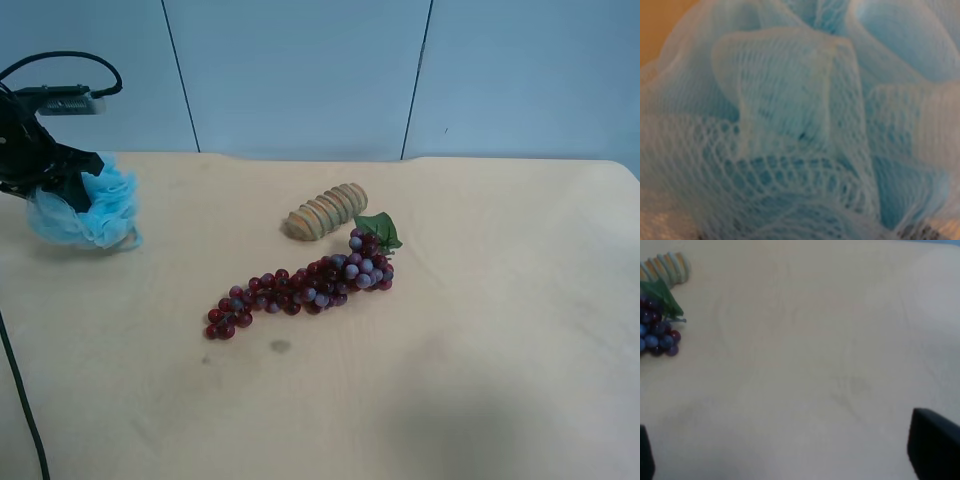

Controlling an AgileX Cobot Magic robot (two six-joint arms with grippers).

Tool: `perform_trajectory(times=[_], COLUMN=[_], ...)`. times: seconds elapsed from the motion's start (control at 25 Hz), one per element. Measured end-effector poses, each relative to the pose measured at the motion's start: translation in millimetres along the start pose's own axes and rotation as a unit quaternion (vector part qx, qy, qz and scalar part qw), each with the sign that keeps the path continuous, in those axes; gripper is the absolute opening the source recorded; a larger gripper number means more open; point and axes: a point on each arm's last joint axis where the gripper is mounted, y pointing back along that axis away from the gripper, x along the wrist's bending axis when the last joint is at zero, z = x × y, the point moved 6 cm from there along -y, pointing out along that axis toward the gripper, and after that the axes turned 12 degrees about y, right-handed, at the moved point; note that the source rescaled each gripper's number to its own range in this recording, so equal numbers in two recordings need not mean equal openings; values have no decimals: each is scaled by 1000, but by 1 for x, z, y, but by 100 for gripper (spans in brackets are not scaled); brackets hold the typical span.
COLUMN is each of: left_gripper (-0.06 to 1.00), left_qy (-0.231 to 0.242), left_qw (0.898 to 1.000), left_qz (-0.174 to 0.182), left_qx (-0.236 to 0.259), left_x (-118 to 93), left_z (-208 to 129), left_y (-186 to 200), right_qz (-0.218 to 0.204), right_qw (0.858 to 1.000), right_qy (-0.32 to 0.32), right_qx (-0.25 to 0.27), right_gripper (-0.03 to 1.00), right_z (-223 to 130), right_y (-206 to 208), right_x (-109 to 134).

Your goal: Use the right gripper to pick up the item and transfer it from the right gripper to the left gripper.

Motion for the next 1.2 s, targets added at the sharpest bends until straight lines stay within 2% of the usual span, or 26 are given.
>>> perform_trajectory(times=[0.16,0.2,0.24,0.28,0.32,0.36,0.4,0.48,0.68,0.84,1.2], left_gripper=[0,5,16,35,59,77,86,95,99,99,99], left_qy=[-6,-8,-10,-10,-10,-9,-9,-8,-14,-21,-43], left_qw=[1000,1000,1000,1000,1000,1000,1000,1000,1000,997,979], left_qz=[1,1,1,1,1,1,1,0,-3,-9,-20], left_qx=[11,10,11,11,11,13,14,12,-26,-79,-196], left_x=[2,2,2,2,2,2,2,1,-4,-11,-23], left_z=[-2,-2,-2,-2,-2,-3,-3,-3,1,-3,-51], left_y=[-10,-10,-10,-10,-10,-10,-10,-6,35,97,228], right_qz=[0,0,0,0,0,0,0,0,0,0,0], right_qw=[1000,1000,1000,1000,1000,1000,1000,1000,1000,1000,1000], right_qy=[0,0,0,0,0,0,0,0,0,0,0], right_qx=[0,0,0,0,0,0,0,0,0,0,0], right_gripper=[100,100,100,100,100,100,100,100,100,100,100], right_z=[0,0,0,0,0,0,0,0,0,0,0], right_y=[0,0,0,0,0,0,0,0,0,0,0], right_x=[0,0,0,0,0,0,0,0,0,0,0])
